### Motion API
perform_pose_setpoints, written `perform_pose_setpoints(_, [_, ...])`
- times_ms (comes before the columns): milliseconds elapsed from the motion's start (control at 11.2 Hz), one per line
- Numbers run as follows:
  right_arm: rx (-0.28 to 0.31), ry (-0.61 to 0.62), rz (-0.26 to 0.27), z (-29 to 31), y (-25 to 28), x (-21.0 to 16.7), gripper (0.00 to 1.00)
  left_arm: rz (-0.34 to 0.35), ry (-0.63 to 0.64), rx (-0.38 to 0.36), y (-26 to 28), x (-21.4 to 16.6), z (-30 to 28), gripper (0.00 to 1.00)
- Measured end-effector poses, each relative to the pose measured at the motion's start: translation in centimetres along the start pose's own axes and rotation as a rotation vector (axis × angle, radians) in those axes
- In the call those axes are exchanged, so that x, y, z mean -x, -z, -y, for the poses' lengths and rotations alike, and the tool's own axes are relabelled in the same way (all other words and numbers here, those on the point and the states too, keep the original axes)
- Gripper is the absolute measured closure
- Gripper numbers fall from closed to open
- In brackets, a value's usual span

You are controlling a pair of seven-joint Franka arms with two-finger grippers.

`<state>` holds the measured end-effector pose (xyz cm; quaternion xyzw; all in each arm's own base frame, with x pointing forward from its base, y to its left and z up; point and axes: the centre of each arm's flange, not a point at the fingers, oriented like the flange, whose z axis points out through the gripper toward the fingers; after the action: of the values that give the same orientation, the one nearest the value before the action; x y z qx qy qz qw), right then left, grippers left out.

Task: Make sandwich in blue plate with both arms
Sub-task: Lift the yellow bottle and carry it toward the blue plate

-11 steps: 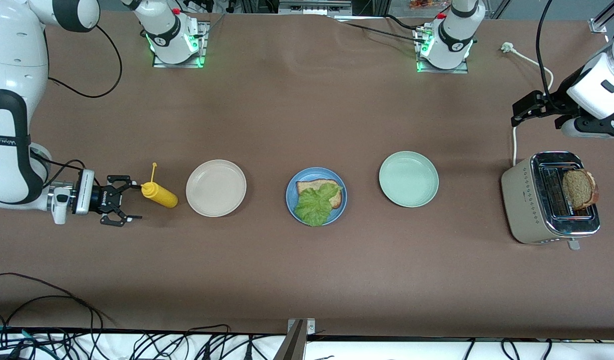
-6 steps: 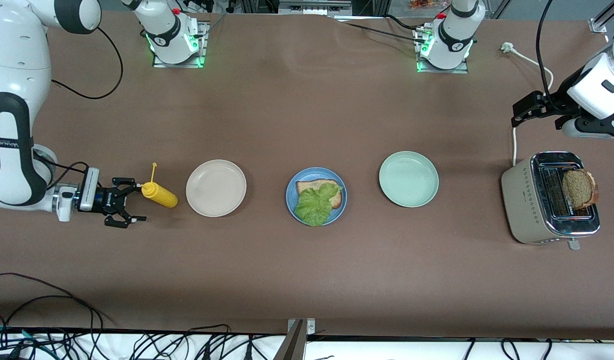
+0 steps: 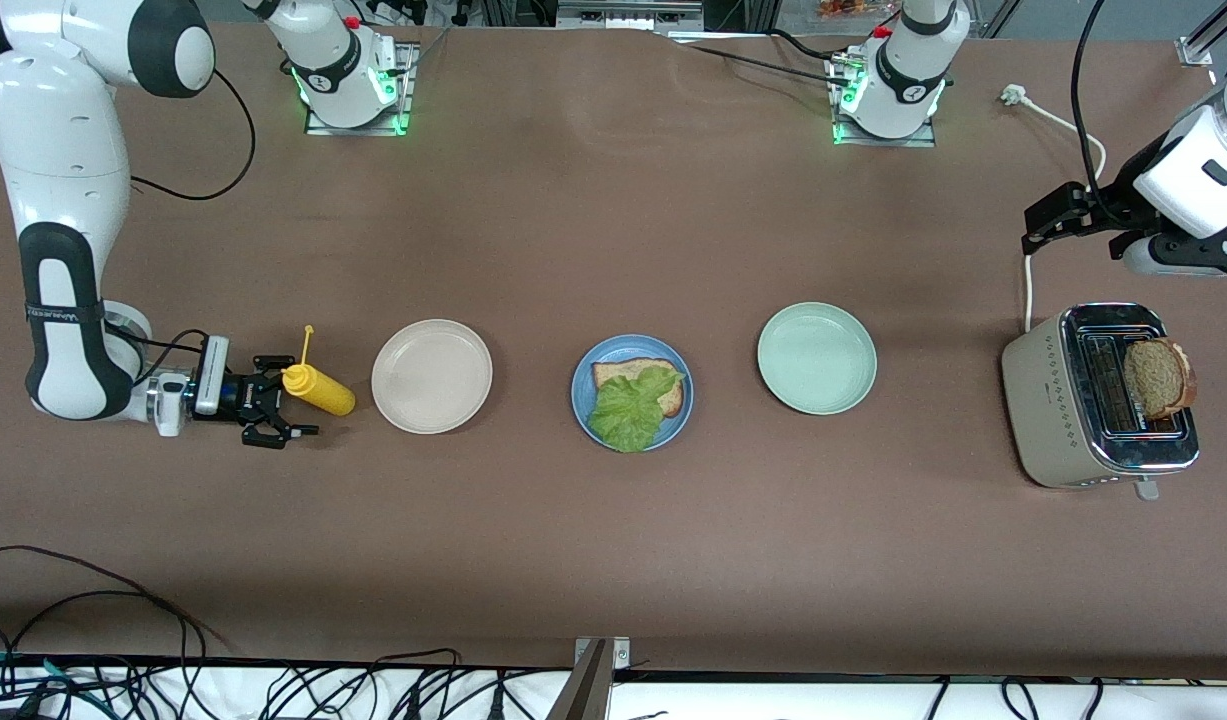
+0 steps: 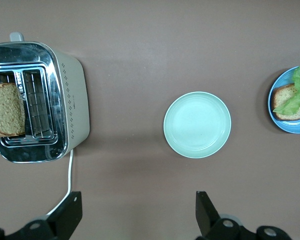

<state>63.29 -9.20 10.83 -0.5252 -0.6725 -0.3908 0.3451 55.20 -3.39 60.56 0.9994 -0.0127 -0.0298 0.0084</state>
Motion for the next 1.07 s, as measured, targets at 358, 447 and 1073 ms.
perform_pose_setpoints(358, [0.024,-0.001,-0.042,-0.7,-1.8,-0.7,0.18,0.0,0.0,0.0,0.0,0.0,0.0,0.0])
perform_pose_setpoints(447, [0.024,-0.003,-0.047,-0.7,-2.3,-0.8,0.3,0.0,0.0,0.0,0.0,0.0,0.0,0.0])
perform_pose_setpoints(1073, [0.022,-0.112,-0.016,-1.5,-3.1,-1.4,0.67,0.0,-0.001,0.0,0.0,0.0,0.0,0.0])
